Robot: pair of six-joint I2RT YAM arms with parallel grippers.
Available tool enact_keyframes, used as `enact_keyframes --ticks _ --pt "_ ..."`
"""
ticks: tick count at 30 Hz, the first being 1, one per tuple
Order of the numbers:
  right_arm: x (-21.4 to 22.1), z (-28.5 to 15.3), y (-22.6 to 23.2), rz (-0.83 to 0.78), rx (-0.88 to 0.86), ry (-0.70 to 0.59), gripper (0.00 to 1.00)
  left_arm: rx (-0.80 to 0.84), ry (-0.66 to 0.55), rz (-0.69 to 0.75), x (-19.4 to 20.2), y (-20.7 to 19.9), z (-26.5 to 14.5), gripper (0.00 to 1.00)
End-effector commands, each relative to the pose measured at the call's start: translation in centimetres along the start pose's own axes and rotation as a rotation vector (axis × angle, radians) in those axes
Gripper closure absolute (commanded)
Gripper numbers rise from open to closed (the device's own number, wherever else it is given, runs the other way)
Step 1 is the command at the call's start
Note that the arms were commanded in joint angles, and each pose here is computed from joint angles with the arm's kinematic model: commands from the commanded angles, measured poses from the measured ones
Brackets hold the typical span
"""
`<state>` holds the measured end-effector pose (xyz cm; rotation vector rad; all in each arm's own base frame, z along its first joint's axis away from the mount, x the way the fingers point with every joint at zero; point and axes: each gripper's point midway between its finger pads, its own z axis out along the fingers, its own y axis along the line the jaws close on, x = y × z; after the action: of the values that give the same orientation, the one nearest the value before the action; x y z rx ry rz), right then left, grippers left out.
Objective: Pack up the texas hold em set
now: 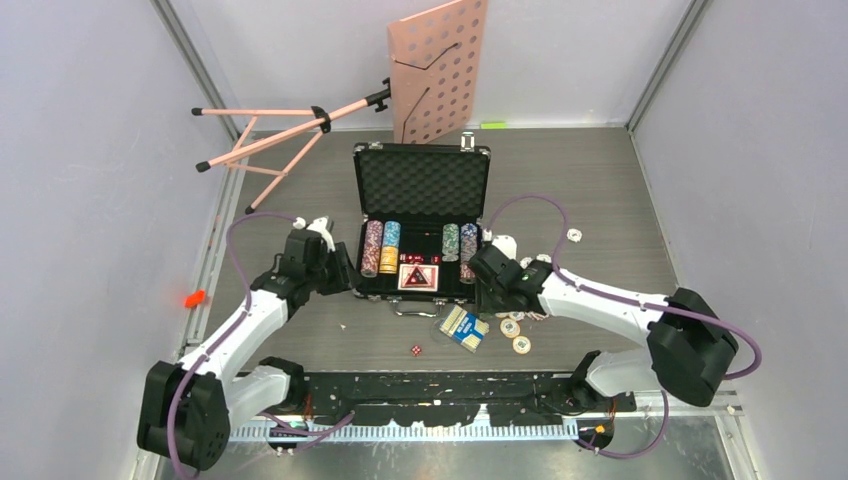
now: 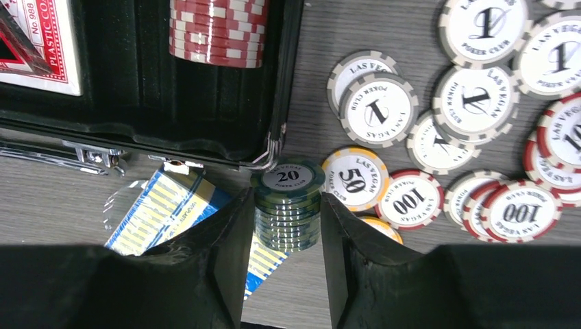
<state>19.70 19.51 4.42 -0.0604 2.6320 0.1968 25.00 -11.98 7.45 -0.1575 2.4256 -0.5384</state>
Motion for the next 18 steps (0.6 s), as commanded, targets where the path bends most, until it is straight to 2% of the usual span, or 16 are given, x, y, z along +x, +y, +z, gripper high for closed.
enact_keyframes --ticks 1,8,10,12,14,18 --pt "-3.0 -2.9 0.4 0.043 -0.015 -0.107 0.62 0.013 -0.036 0.002 -0.8 -0.4 -1.1 0.58" --pt "-3.8 -4.5 0.6 0.049 -0.024 -0.119 0.62 0.028 -0.053 -0.006 -0.8 -0.7 -1.5 0.55" --pt "-3.4 -3.8 0.4 0.047 -0.004 -0.1 0.55 0.031 -0.047 -0.007 -0.7 -0.7 -1.4 0.52" --pt "-2.7 -3.1 0.2 0.047 0.018 -0.074 0.42 0.034 -0.042 -0.009 -0.6 -0.7 -1.4 0.47" --pt "-2.1 -2.3 0.1 0.042 0.029 -0.053 0.38 0.037 -0.042 -0.011 -0.6 -0.8 -1.5 0.43" --pt "-0.9 -0.9 0.1 0.028 0.038 -0.011 0.36 0.043 -0.04 -0.015 -0.4 -0.9 -1.5 0.33"
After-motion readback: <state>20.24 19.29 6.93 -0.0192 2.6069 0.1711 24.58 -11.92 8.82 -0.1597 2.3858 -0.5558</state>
